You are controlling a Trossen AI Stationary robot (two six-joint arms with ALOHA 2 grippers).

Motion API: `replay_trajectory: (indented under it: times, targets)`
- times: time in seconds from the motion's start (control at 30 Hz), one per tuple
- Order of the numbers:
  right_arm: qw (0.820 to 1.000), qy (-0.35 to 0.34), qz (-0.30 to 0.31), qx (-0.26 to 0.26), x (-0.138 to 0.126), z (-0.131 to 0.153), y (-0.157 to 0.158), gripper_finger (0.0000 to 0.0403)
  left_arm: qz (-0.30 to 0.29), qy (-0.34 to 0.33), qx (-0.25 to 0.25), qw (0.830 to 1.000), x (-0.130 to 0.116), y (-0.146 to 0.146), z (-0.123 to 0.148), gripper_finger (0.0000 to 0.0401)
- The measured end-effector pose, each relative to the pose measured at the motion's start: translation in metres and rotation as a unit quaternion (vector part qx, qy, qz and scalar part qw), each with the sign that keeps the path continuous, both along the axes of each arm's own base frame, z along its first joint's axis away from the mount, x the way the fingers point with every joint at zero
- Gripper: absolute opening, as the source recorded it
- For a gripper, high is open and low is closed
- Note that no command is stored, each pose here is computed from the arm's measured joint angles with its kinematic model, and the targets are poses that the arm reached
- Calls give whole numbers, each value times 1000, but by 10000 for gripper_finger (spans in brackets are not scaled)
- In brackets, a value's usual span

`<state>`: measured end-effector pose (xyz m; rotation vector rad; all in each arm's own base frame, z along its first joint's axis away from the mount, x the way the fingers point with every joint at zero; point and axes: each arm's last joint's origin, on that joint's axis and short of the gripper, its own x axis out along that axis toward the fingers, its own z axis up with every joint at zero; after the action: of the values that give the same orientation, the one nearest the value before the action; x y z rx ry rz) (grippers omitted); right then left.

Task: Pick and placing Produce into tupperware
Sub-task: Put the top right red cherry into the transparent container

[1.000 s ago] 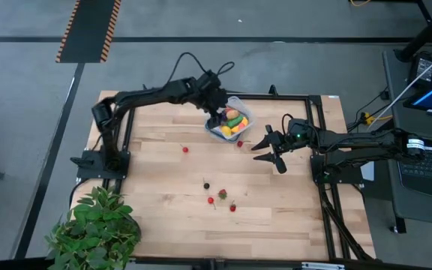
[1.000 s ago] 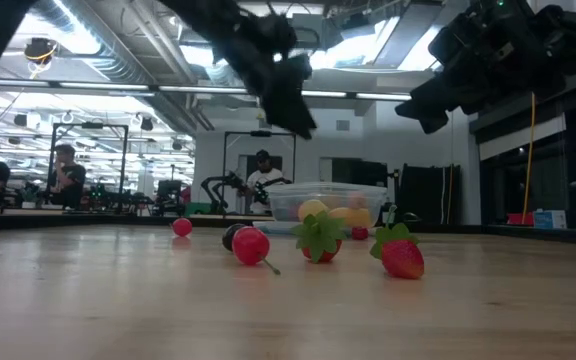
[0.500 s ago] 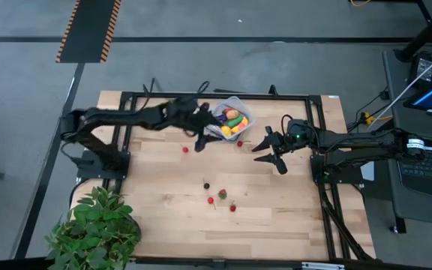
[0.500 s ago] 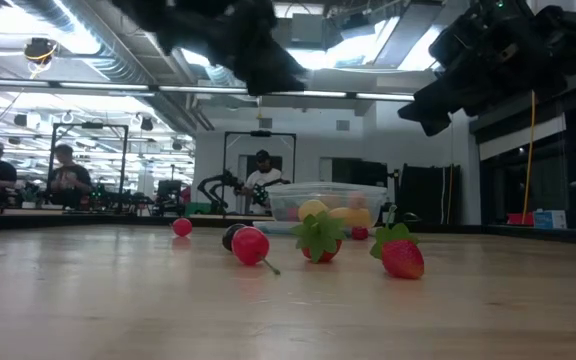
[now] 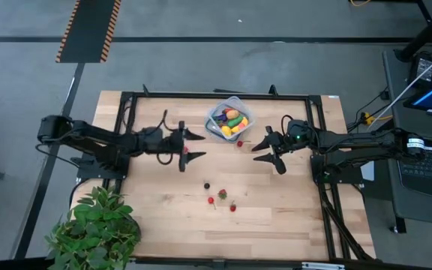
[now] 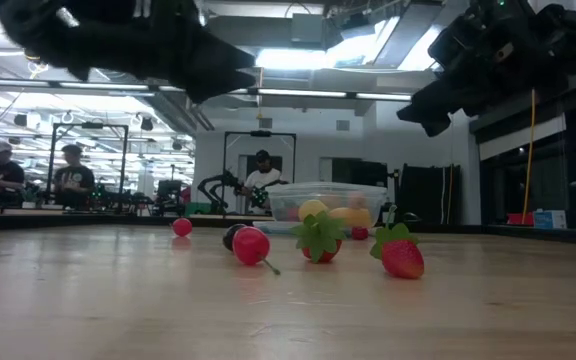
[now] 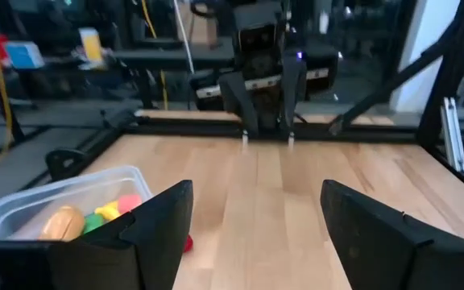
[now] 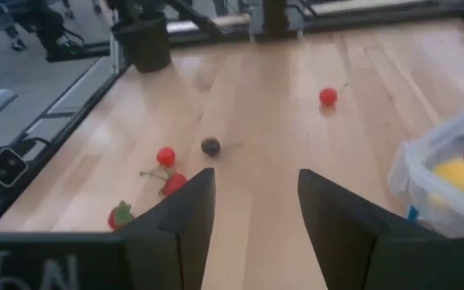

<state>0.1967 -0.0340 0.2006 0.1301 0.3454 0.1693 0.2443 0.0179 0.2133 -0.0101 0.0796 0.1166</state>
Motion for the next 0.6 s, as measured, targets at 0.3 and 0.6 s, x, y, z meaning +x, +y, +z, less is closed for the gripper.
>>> replay_trajectory:
  times: [0.3, 0.6]
  targets:
    - [996, 70, -51, 14, 0, -15, 0, 172, 7, -19, 12, 1000, -18, -10, -21, 267]
    - [984, 162, -79, -9, 15, -52, 0, 143, 7, -16, 19, 1000, -18, -10, -22, 267]
